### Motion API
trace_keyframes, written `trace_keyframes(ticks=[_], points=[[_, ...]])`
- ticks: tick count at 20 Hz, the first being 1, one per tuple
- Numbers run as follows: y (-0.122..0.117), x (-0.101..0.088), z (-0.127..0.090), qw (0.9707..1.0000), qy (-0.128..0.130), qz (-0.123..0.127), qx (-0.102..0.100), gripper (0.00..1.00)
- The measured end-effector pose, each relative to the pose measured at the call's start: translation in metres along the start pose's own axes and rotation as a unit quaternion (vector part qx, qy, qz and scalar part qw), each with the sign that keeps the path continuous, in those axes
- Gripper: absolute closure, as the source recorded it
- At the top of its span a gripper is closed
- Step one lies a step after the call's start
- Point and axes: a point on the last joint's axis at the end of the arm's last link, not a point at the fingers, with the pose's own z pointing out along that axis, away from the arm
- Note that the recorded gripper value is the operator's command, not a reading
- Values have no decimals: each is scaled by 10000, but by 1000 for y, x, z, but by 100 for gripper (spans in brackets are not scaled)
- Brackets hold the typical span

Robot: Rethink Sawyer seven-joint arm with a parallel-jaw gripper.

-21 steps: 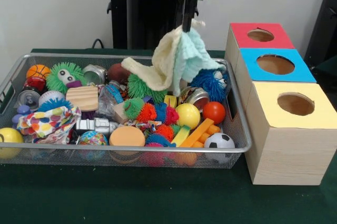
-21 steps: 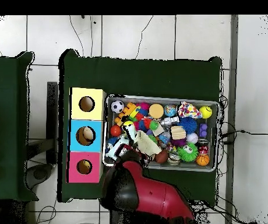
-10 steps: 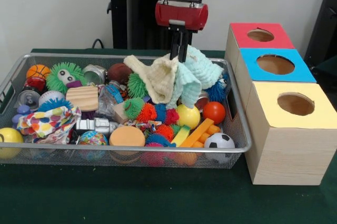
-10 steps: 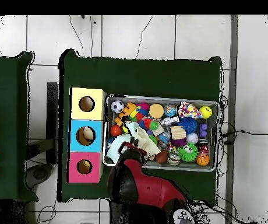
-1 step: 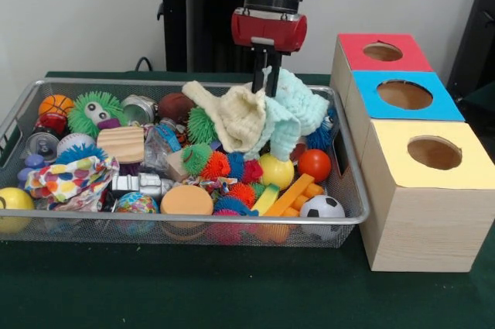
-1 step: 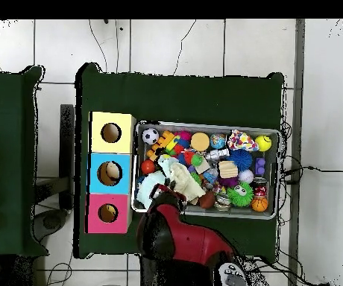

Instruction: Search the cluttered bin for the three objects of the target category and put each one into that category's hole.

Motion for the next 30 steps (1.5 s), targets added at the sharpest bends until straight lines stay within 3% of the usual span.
trace_keyframes(ticks=[8,13,18,23,26,30], points=[[-1,1,0,10000,6,-32,-14,0],[-10,-19,-9,9998,13,115,-136,0],[-32,-44,-23,9983,372,427,-93,0],[-53,-62,-39,9939,875,673,-34,0],[-62,-68,-41,9922,989,758,-55,0],[-71,-70,-35,9924,971,750,-122,0]])
